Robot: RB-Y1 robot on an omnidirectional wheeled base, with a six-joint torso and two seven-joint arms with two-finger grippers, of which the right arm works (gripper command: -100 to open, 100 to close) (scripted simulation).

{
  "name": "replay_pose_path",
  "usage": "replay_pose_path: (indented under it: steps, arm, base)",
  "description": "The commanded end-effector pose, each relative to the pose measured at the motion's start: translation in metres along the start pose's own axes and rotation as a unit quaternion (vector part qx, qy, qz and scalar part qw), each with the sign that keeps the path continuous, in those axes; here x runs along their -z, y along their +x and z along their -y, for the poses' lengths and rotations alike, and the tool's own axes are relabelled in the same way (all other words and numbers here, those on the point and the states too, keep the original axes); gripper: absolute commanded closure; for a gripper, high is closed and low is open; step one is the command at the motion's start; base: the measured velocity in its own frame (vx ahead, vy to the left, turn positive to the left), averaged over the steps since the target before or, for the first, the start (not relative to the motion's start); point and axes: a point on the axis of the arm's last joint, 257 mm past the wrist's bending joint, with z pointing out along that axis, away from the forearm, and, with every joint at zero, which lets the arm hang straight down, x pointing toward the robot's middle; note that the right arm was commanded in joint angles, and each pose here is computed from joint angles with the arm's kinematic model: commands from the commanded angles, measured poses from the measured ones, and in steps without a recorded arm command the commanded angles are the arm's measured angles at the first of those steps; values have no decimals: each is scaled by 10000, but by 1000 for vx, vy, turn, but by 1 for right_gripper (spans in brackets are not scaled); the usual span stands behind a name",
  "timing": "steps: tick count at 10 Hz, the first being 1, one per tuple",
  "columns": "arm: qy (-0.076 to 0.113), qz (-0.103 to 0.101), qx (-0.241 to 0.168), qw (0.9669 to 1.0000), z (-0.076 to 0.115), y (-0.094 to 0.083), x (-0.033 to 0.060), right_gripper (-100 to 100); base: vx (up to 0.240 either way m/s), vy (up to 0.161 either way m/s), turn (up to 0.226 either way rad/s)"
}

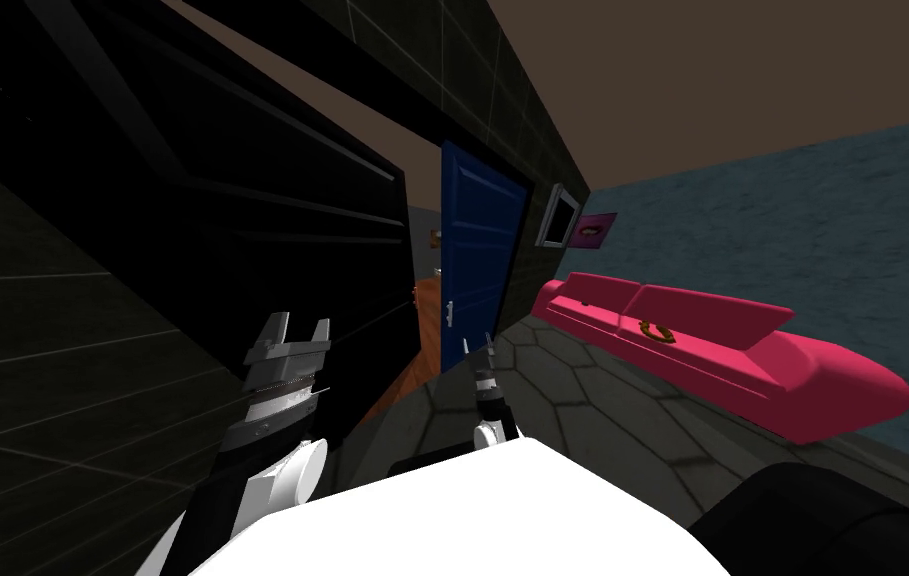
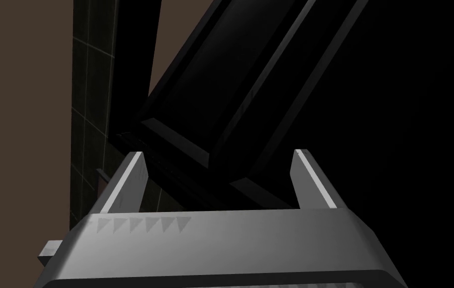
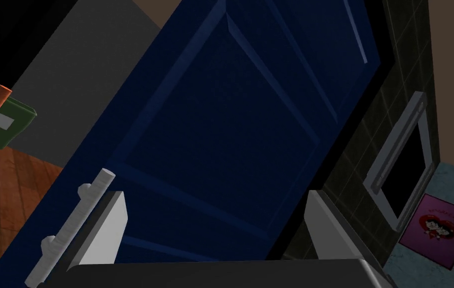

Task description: Push the door open

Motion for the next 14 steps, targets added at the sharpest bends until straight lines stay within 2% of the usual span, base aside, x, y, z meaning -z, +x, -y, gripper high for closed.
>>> replay_pose_path:
  steps: [1, 4, 7, 10, 14]
  arm:
    - [96, 64, -209, 9997, 120, -53, 40, -100]
    - [270, 188, -563, 9979, 325, -149, 111, -100]
    - [435, 323, -903, 9944, 525, -241, 189, -100]
    - [592, 466, -1224, 9896, 717, -330, 276, -100]
    - [785, 665, -1620, 9814, 958, -442, 400, -100]
  base:
    - [91, -65, 73]
    - [94, -73, 73]
    - [80, -71, 70]
    - [77, -62, 74]
    - [90, -69, 72]
